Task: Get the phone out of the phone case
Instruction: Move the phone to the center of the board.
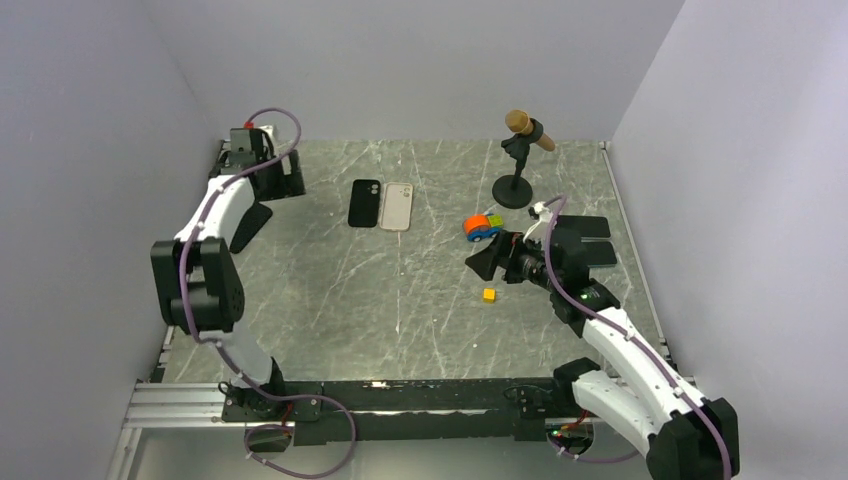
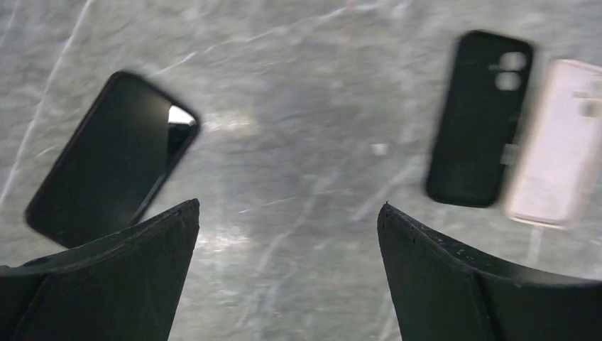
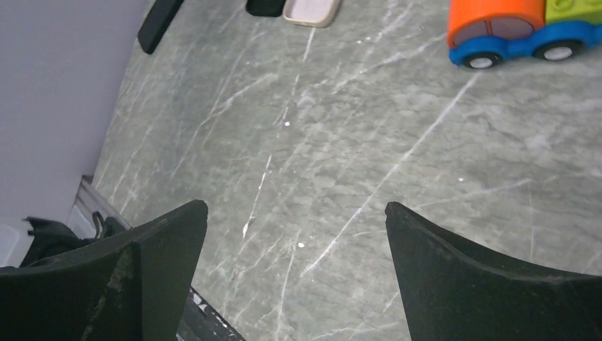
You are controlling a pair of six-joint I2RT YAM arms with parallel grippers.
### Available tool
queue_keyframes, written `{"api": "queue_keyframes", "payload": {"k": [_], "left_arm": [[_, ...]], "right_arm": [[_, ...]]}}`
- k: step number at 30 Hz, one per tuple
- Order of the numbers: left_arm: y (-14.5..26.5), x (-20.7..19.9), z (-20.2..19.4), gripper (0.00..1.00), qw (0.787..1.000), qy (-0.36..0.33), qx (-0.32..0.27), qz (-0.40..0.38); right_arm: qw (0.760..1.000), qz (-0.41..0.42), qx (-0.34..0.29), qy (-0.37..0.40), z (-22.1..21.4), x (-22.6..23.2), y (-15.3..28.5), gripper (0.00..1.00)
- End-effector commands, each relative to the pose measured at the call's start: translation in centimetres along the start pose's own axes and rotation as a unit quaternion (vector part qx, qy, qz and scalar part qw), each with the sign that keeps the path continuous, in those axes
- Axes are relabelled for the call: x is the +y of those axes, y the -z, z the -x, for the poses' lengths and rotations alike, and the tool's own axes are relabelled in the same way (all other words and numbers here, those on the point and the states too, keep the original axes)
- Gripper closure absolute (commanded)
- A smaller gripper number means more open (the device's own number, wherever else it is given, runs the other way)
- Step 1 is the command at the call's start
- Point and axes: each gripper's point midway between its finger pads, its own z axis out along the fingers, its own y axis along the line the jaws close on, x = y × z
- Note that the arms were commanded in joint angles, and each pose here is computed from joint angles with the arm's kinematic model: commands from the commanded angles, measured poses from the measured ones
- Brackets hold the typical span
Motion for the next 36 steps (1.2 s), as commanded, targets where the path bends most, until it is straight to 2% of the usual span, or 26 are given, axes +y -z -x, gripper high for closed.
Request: {"api": "queue_keyframes", "payload": {"k": [1,4,7,10,13,18,26,31,36], "left_arm": [[-1.7,7.6,-0.3,0.01,0.995,0.024,0.052,0.079],[-3.2,11.6,-1.4,0.01,0.990,0.083,0.083,0.081],[-3.6,14.2,-0.7,0.01,0.988,0.088,0.075,0.100],[-4.2,16.6,-0.5,0.01,0.985,0.108,0.090,0.105],[-5.1,17.8,-0.3,0.01,0.983,0.136,0.102,0.073],[-6.5,18.0,-1.6,0.01,0.976,0.159,0.146,0.036],[-7.3,17.8,-4.6,0.03,0.963,0.191,0.189,0.031],[-6.5,16.4,-6.0,0.03,0.953,0.222,0.203,0.030],[-5.5,13.5,-6.4,0.04,0.956,0.207,0.206,0.018]], "right_arm": [[0.996,0.058,-0.037,0.062,2.7,3.4,1.1,0.00],[0.995,0.058,-0.034,0.076,2.7,3.5,1.6,0.00],[0.994,0.060,-0.030,0.084,2.4,3.5,1.9,0.00],[0.994,0.061,-0.030,0.085,2.2,3.5,2.1,0.00],[0.994,0.070,-0.035,0.082,2.0,3.7,2.3,0.00],[0.993,0.067,-0.049,0.085,2.5,3.7,2.7,0.00],[0.992,0.067,-0.062,0.088,3.2,4.3,3.4,0.00],[0.992,0.071,-0.066,0.079,3.3,4.5,3.5,0.00],[0.992,0.081,-0.071,0.069,3.6,5.0,3.5,0.00]]}}
